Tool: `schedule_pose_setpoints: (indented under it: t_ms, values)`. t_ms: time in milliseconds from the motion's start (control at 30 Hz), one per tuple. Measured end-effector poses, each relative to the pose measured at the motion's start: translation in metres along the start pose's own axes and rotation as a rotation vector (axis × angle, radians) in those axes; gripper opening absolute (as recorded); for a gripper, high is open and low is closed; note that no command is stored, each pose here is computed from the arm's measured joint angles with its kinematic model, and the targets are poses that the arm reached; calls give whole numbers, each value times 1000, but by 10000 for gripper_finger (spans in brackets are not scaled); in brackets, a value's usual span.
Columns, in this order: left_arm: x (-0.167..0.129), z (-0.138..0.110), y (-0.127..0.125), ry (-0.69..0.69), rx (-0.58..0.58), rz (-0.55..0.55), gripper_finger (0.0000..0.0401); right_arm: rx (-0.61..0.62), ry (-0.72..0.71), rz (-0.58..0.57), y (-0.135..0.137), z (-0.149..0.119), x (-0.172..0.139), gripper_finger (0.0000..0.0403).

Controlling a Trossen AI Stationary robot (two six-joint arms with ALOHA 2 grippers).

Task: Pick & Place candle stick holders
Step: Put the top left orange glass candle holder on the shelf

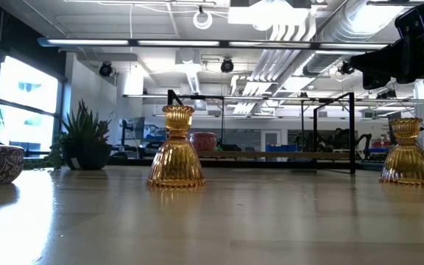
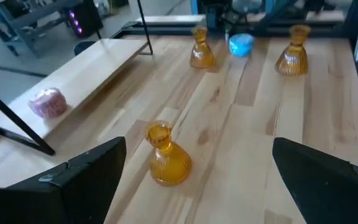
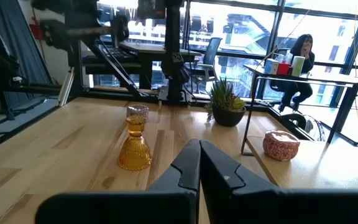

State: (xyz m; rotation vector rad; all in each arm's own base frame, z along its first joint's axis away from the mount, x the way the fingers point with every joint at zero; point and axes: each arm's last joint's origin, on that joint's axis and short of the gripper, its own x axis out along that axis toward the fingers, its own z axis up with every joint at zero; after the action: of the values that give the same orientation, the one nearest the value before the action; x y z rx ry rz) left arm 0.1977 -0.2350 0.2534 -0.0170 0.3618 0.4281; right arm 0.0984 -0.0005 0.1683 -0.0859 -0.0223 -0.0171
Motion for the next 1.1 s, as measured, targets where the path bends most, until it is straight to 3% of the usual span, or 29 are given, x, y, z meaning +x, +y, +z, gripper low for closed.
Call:
schedule_pose_setpoints:
  t_ms: [300, 467, 600, 767, 967, 1100]
  values:
    - [34, -90, 28, -125, -16, 31, 399, 0, 0, 0, 0, 0, 0, 0]
    - [50, -117, 51, -132, -86, 4, 399, 0, 0, 0, 0, 0, 0, 0]
    - [60, -116, 58, -136, -79, -90, 399, 0, 0, 0, 0, 0, 0, 0]
    - [83, -101, 63, -117, 26, -248, 399, 0, 0, 0, 0, 0, 0, 0]
    - [119, -88, 86, -97, -20, -177, 399, 0, 0, 0, 0, 0, 0, 0]
    - [134, -84, 97, -62, -44, -230, 399, 0, 1, 0, 0, 0, 0, 0]
